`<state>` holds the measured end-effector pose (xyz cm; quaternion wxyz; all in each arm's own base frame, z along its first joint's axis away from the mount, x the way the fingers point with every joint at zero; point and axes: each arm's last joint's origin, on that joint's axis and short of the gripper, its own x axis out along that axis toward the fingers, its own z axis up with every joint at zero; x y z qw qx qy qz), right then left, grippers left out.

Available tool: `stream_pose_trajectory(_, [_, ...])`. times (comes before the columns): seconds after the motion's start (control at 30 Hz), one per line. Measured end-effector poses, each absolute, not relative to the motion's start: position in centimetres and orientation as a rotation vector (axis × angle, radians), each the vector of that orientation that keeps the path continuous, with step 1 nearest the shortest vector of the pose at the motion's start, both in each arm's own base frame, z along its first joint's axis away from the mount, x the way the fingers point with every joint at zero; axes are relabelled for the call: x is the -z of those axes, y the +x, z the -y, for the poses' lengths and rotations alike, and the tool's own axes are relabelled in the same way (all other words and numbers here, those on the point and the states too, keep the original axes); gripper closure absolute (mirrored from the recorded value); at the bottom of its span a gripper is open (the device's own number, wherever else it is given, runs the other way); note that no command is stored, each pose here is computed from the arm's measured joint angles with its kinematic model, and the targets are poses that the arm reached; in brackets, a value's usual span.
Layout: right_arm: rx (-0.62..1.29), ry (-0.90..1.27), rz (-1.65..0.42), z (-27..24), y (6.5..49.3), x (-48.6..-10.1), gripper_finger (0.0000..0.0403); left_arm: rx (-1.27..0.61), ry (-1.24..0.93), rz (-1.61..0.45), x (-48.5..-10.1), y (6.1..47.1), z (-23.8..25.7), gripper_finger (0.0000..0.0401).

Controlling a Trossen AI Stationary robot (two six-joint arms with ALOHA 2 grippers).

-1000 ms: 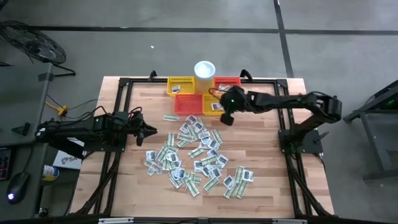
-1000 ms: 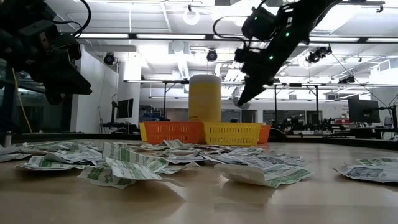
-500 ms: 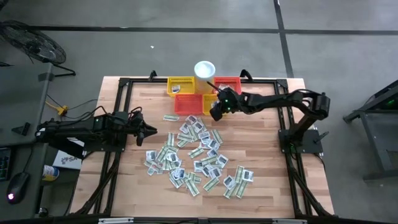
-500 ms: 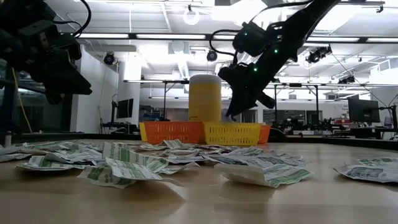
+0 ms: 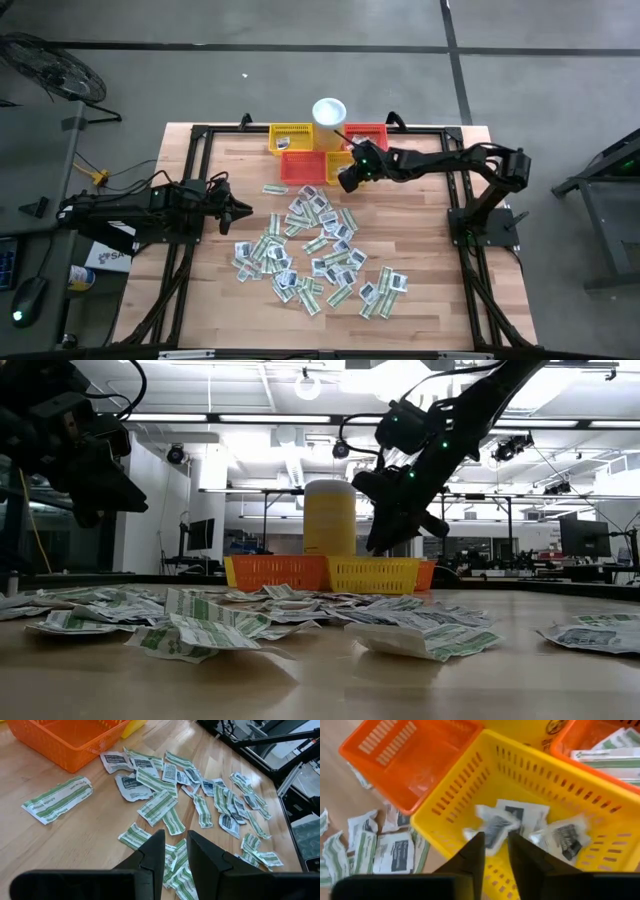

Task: Pick & Place First Aid Supplies
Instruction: Put the green bandage pack into the top orange basket

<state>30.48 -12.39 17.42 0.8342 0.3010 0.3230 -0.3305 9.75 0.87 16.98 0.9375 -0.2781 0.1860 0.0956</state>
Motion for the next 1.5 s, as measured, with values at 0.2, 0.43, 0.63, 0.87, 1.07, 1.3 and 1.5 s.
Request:
stream_pose_trajectory(0.2, [0.663,0.618,-0.679,11.5,30.7,-17.9,0.0263,-0.195,-0.568,-0.380,-17.0,9.8,-0.9,0.0321])
stream_pose_trajectory(0.43, [0.314,0.346,-0.777,7.4,31.3,-19.0,0.0245,-0.195,-0.568,-0.379,-17.0,9.8,-0.9,0.0321])
stream_pose_trajectory(0.63, [0.054,-0.021,-0.959,4.6,31.0,-17.8,0.0255,-0.195,-0.568,-0.380,-17.0,9.8,-0.9,0.0321])
stream_pose_trajectory(0.87, [-0.032,-0.169,-1.009,4.5,31.4,-16.6,0.0267,-0.195,-0.568,-0.380,-17.0,9.8,-0.9,0.0321])
stream_pose_trajectory(1.07, [-0.051,-0.179,-1.047,4.7,33.0,-15.6,0.0269,-0.195,-0.568,-0.380,-17.0,9.8,-0.9,0.0321])
stream_pose_trajectory(1.3, [-0.085,-0.189,-1.120,5.1,34.3,-14.1,0.0269,-0.195,-0.568,-0.380,-17.0,9.8,-0.9,0.0321])
stream_pose_trajectory(1.5, [-0.093,-0.177,-1.166,5.7,34.6,-13.2,0.0269,-0.195,-0.568,-0.380,-17.0,9.8,-0.9,0.0321])
